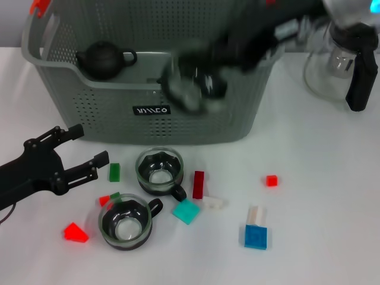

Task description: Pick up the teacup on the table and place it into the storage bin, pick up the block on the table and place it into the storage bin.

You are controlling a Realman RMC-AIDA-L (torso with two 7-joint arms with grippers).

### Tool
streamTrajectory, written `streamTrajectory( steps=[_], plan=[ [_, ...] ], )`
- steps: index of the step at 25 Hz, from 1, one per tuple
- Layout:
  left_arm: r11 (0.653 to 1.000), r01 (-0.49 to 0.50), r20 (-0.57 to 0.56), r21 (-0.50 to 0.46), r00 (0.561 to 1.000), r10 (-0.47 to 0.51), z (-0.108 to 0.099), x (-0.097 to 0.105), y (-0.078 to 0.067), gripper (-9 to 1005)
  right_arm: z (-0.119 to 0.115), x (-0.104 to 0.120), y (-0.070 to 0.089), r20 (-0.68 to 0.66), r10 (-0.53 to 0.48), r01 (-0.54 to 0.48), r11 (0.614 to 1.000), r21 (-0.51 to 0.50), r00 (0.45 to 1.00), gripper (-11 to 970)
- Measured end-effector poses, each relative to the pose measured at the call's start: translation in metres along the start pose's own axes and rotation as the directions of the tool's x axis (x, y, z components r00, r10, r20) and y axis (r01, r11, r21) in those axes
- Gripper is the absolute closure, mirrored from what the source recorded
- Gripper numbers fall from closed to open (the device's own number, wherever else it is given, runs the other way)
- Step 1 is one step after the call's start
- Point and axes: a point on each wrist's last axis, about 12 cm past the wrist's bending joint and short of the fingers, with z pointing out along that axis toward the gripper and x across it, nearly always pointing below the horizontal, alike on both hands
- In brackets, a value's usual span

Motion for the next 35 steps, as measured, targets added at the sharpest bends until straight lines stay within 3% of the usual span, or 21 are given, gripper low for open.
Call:
streamTrajectory(
  steps=[5, 8, 13, 19, 29, 35],
  plan=[
    [1.000, -0.003, 0.003, 0.002, 1.000, 0.003, 0.001, -0.001, 0.001, 154, -0.008, -0.013, -0.026, 0.082, 0.094, -0.109, 0.974, 0.200, 0.992, 896],
    [1.000, -0.006, 0.005, 0.006, 1.000, 0.006, 0.003, -0.002, 0.001, 154, 0.010, -0.021, -0.038, 0.068, 0.112, -0.127, 0.944, 0.305, 0.991, 896],
    [1.000, -0.007, 0.007, 0.008, 1.000, 0.007, 0.004, -0.003, 0.001, 154, 0.051, -0.026, -0.052, -0.031, 0.105, -0.084, 0.913, 0.400, 0.994, 896],
    [1.000, -0.001, -0.005, 0.009, 1.000, 0.001, 0.001, 0.000, -0.001, 154, 0.100, -0.024, -0.061, -0.177, 0.082, -0.001, 0.908, 0.418, 0.981, 895],
    [1.000, -0.002, -0.006, 0.019, 1.000, 0.002, 0.003, 0.000, -0.001, 154, 0.122, -0.020, -0.064, -0.204, 0.041, 0.059, 0.887, 0.458, 0.978, 894],
    [1.000, -0.002, -0.006, 0.019, 1.000, 0.002, 0.004, 0.000, -0.001, 155, 0.140, -0.005, -0.063, -0.237, 0.012, 0.106, 0.871, 0.479, 0.971, 894]
  ],
)
